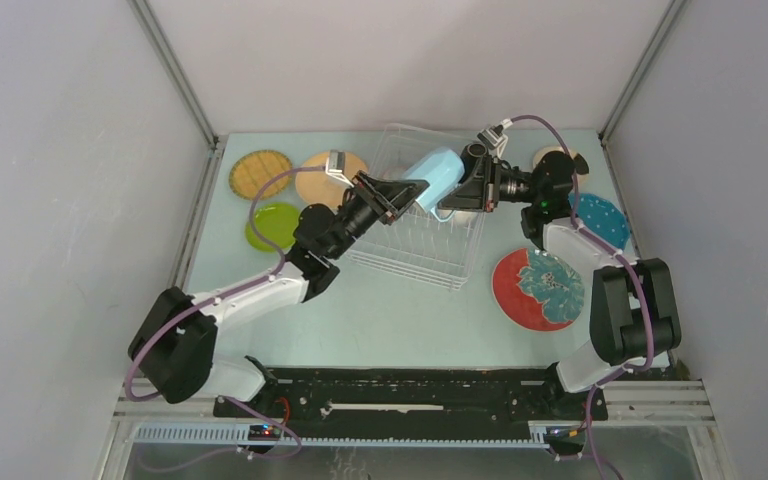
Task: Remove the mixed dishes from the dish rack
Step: Place the cup at the center of the board.
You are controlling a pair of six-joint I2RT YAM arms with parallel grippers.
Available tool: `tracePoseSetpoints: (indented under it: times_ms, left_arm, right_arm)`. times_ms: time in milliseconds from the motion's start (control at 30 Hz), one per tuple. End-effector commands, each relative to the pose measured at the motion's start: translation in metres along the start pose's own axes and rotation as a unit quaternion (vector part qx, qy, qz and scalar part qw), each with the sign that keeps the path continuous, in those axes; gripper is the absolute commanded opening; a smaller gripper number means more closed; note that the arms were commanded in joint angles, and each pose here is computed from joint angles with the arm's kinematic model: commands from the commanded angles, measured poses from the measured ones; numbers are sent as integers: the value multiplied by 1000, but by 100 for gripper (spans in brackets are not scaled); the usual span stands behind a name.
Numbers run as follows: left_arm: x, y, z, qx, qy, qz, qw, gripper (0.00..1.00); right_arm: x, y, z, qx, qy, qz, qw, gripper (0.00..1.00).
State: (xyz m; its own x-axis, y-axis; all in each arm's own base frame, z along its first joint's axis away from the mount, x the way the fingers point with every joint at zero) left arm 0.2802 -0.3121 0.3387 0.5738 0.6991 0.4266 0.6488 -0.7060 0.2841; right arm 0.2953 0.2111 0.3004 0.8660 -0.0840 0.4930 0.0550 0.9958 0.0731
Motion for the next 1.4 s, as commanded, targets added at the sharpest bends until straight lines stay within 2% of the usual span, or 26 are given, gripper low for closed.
tracePoseSetpoints:
  times_ms: [0,33,133,200,267,300,333,433,600,1033,1367]
  left_arm:
    - [9,6,-32,-60,1,-10,998,13]
    - [8,6,-34,-66,2,-9,998,2]
    - [9,5,-37,-78,6,-10,997,0]
    - [10,2,-39,-80,12,-13,997,0]
    - [11,0,-40,-81,21,-17,996,0]
    - [12,-1,-40,-81,26,-18,996,0]
    - [13,-3,-41,-82,32,-22,996,0]
    - [18,-7,-44,-81,48,-34,995,0]
    - [27,-16,-42,-73,62,-49,994,0]
    - [48,-46,-42,-60,90,-71,992,0]
    - [62,-73,-34,-19,125,-86,988,0]
  right_arm:
    - [7,2,20,15,-65,-7,998,0]
    - [6,3,19,15,-65,-6,998,0]
    - [6,3,17,13,-64,-5,998,1]
    - [6,3,17,13,-64,-5,998,22]
    - [6,3,17,12,-60,-6,998,57]
    - [5,3,17,11,-58,-5,998,68]
    - [5,3,17,10,-57,-6,998,76]
    - [5,3,16,8,-54,-5,998,87]
    - [5,3,17,10,-58,-4,998,91]
    - [5,3,12,7,-59,-2,998,92]
    - [4,3,10,6,-59,-1,998,93]
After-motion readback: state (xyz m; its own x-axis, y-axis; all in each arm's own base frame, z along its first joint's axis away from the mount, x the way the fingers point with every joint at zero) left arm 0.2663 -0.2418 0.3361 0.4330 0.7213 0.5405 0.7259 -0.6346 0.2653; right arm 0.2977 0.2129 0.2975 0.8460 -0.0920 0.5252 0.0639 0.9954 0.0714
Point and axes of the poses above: each gripper's point midway between its finger pads, its own y axis out along the fingers, its own z axis along the line the jaws close on, x = y × z, the point moved 3 cm from there along -y, back along the fingers, and after that the axes turned 6 degrees about y, right-handed, at the moved point
